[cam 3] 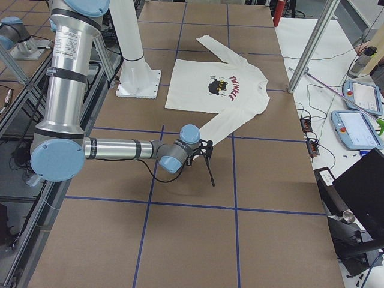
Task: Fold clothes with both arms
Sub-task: 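Move the right gripper to the cuff of the sleeve nearest it and grasp it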
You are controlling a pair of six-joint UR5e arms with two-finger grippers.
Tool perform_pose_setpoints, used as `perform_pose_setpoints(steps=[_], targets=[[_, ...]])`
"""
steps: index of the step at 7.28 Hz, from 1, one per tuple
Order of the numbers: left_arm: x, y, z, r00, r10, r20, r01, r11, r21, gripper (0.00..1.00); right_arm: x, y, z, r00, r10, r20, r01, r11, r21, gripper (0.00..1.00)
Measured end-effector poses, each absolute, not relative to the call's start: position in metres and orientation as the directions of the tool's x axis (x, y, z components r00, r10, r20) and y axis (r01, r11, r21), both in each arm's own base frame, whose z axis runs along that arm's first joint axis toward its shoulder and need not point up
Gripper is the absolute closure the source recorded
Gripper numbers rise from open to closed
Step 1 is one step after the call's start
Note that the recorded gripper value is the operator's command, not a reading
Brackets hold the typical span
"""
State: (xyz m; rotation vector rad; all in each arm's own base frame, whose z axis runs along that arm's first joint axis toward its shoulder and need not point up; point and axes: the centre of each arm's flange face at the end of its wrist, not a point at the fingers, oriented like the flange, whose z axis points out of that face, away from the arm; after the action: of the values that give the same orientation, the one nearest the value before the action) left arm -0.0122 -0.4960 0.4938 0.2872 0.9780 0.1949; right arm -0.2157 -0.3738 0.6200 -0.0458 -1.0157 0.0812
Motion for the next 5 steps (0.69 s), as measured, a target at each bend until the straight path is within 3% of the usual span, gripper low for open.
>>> perform_pose_setpoints(steps=[3, 4, 5], targets=[[-0.0125, -0.4909, 0.5013, 0.546, 0.279, -0.790, -0.034, 0.949, 0.312, 0.00, -0.2081, -0.3643, 0.6279, 0.532, 0.104, 0.840, -0.049, 0.995, -0.092, 0.47], [-0.0125, -0.4904, 0.5027, 0.546, 0.277, -0.791, -0.034, 0.950, 0.310, 0.00, -0.2077, -0.3637, 0.6296, 0.535, 0.106, 0.838, -0.050, 0.994, -0.094, 0.52], [-0.0125, -0.4903, 0.5032, 0.546, 0.277, -0.791, -0.034, 0.951, 0.309, 0.00, -0.2079, -0.3633, 0.6313, 0.538, 0.108, 0.836, -0.050, 0.994, -0.096, 0.66]])
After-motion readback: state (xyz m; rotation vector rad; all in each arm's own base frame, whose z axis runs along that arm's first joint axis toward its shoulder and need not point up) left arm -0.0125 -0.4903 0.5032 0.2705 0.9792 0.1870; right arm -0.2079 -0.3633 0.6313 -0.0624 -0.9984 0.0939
